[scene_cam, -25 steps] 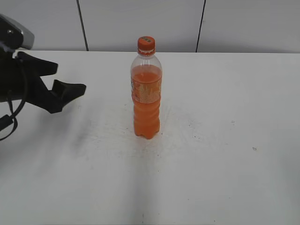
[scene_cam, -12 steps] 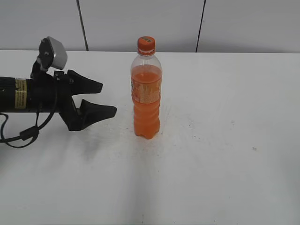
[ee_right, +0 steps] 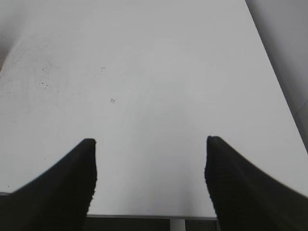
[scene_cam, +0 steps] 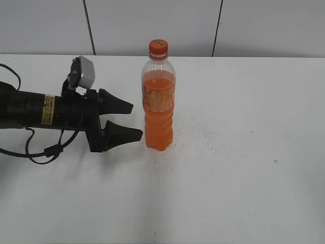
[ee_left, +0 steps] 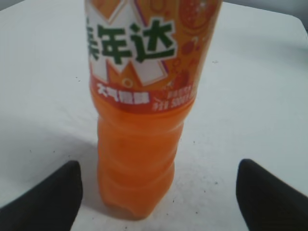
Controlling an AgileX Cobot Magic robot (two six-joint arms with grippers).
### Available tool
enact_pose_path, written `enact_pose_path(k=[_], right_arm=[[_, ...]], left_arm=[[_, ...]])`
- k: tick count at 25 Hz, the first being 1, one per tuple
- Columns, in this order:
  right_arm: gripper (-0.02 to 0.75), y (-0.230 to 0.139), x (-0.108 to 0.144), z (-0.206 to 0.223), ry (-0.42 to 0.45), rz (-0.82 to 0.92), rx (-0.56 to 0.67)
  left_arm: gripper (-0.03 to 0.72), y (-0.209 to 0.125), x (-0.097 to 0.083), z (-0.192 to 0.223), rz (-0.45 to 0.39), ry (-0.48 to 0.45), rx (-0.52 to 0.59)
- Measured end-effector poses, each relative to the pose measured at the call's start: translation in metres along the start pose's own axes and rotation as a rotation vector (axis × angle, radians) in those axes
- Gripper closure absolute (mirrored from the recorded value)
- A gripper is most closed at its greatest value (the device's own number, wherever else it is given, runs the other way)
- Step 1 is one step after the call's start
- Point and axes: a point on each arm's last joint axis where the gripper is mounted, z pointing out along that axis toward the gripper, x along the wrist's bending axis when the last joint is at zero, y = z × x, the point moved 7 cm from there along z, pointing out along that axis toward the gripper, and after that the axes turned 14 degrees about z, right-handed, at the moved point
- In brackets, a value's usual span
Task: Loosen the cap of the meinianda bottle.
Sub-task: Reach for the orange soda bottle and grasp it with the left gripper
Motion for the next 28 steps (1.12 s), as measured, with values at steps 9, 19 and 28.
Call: enact_pose_path(k=[9, 19, 28], right_arm=[[0.211, 0.000, 0.000, 0.000, 0.000, 0.000, 0.000], [0.212, 0.000, 0.000, 0.000, 0.000, 0.000, 0.000], [0.213, 0.000, 0.000, 0.000, 0.000, 0.000, 0.000]], left_arm=[[0.096, 0.003, 0.011, 0.027, 0.056, -0.021, 0.000], [0.097, 0.020, 0.015, 0.046, 0.109, -0.032, -0.030], [0.099, 0.022, 0.023, 0.054, 0.114, 0.016, 0.003]])
